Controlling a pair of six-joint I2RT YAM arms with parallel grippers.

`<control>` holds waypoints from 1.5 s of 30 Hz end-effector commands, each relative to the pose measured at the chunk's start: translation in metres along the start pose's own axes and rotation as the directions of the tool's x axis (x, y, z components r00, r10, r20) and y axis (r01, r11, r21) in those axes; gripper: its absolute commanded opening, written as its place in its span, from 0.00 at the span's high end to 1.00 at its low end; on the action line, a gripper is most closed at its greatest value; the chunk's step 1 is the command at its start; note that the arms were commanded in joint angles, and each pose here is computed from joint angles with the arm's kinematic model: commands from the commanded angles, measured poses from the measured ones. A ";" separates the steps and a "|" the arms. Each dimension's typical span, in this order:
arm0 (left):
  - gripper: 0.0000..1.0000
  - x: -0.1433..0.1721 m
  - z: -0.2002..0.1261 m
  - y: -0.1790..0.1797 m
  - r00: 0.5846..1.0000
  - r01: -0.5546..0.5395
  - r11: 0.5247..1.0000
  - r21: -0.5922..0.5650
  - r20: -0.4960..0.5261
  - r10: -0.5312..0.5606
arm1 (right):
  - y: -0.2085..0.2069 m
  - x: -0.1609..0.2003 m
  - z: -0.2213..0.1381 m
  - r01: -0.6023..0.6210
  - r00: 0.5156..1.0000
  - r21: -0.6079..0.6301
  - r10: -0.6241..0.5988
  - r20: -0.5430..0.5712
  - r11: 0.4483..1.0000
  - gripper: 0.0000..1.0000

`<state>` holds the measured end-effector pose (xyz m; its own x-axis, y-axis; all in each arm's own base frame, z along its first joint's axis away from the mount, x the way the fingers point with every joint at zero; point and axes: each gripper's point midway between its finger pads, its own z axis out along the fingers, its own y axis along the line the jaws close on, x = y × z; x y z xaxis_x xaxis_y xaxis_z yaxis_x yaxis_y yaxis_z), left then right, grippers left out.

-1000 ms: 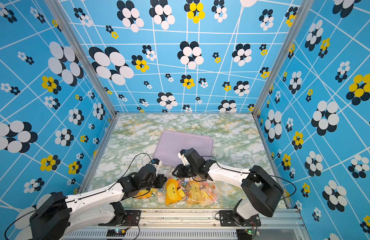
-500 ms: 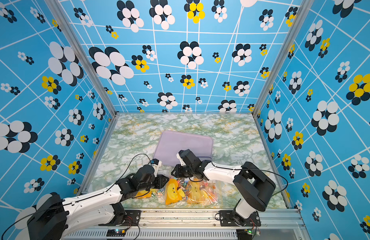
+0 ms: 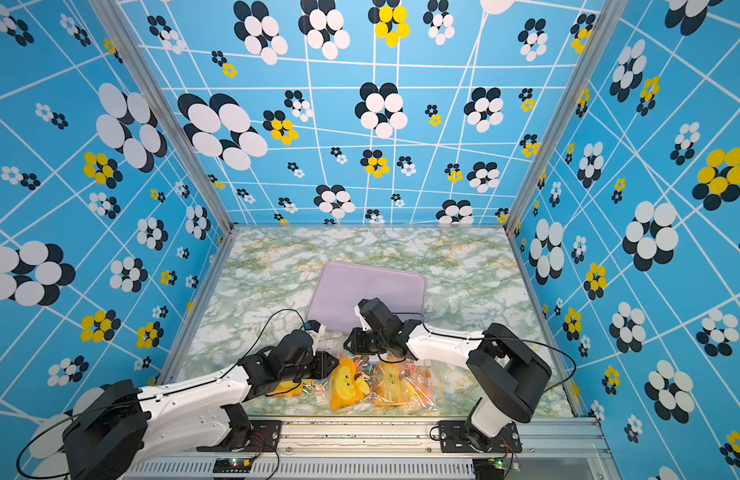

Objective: Pour candies out of the ziploc bag
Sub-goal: Open the ziploc bag at the center of the board.

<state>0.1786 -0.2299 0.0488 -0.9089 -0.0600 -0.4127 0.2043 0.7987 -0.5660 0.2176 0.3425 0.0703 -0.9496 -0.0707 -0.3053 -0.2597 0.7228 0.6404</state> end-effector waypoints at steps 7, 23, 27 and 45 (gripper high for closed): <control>0.81 -0.004 0.000 0.003 1.000 0.003 1.000 -0.003 0.019 -0.003 | 0.005 -0.005 -0.007 0.012 1.000 0.008 -0.012 0.013 1.000 0.71; 0.84 -0.006 -0.001 0.003 1.000 -0.001 1.000 -0.016 0.024 0.001 | 0.021 0.012 0.011 0.043 0.997 -0.026 -0.045 -0.061 0.999 0.65; 0.85 -0.008 -0.001 0.001 1.000 -0.006 1.000 -0.016 0.025 0.006 | 0.018 0.016 0.017 0.044 0.996 -0.009 -0.044 -0.076 0.999 0.65; 0.94 -0.013 -0.007 -0.002 0.999 -0.006 1.000 -0.015 0.049 0.006 | 0.006 0.027 0.033 0.098 0.987 0.104 -0.083 -0.138 0.990 0.75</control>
<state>0.1826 -0.2280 0.0528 -0.8996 -0.0762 -0.4300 0.2020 0.8004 -0.5644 0.2012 0.3710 0.0542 -0.9397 -0.1919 -0.2831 -0.3256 0.7550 0.5692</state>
